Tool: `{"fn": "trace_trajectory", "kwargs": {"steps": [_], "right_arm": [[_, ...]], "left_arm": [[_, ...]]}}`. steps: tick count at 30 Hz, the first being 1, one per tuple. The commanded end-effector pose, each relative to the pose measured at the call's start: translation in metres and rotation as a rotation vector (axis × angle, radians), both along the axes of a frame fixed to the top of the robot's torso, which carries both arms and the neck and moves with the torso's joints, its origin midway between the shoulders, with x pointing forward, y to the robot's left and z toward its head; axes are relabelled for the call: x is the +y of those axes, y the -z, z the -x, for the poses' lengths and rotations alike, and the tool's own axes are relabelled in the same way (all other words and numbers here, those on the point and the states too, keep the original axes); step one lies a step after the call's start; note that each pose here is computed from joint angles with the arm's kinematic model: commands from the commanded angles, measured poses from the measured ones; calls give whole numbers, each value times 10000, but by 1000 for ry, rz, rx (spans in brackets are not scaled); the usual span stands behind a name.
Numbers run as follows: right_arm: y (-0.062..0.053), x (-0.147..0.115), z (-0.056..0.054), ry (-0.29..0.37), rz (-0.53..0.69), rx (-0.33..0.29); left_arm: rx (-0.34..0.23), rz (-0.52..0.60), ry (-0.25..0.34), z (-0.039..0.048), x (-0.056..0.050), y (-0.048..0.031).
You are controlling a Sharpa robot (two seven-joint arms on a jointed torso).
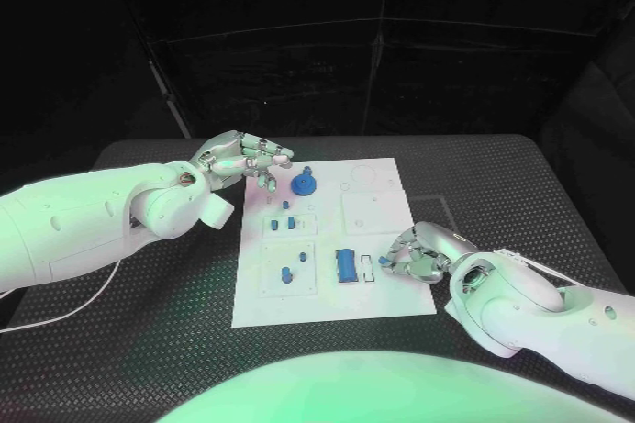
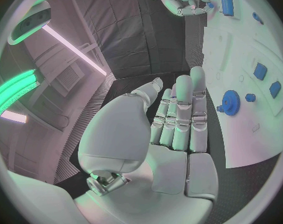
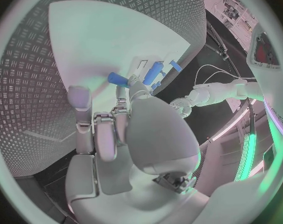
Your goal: Assemble the parts on the task board
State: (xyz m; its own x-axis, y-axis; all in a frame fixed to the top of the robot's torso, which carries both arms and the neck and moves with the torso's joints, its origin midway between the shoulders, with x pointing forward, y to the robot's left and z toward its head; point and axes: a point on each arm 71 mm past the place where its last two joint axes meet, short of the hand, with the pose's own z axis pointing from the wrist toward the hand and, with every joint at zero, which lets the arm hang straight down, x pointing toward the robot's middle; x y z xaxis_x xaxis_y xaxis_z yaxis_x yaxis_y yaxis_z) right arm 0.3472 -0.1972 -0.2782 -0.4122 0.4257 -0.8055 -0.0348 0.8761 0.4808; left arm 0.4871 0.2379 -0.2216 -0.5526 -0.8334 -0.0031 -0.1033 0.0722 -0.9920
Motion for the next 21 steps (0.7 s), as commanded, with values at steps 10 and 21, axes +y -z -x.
{"fn": "trace_trajectory", "kwargs": {"steps": [10,21], "right_arm": [[77,117,-15,28,-63,93],[57,220,-29,31,-110,67]], "left_arm": [[-1,14,13,4,-24,-14],[0,15,16,6,-26,-13]]}}
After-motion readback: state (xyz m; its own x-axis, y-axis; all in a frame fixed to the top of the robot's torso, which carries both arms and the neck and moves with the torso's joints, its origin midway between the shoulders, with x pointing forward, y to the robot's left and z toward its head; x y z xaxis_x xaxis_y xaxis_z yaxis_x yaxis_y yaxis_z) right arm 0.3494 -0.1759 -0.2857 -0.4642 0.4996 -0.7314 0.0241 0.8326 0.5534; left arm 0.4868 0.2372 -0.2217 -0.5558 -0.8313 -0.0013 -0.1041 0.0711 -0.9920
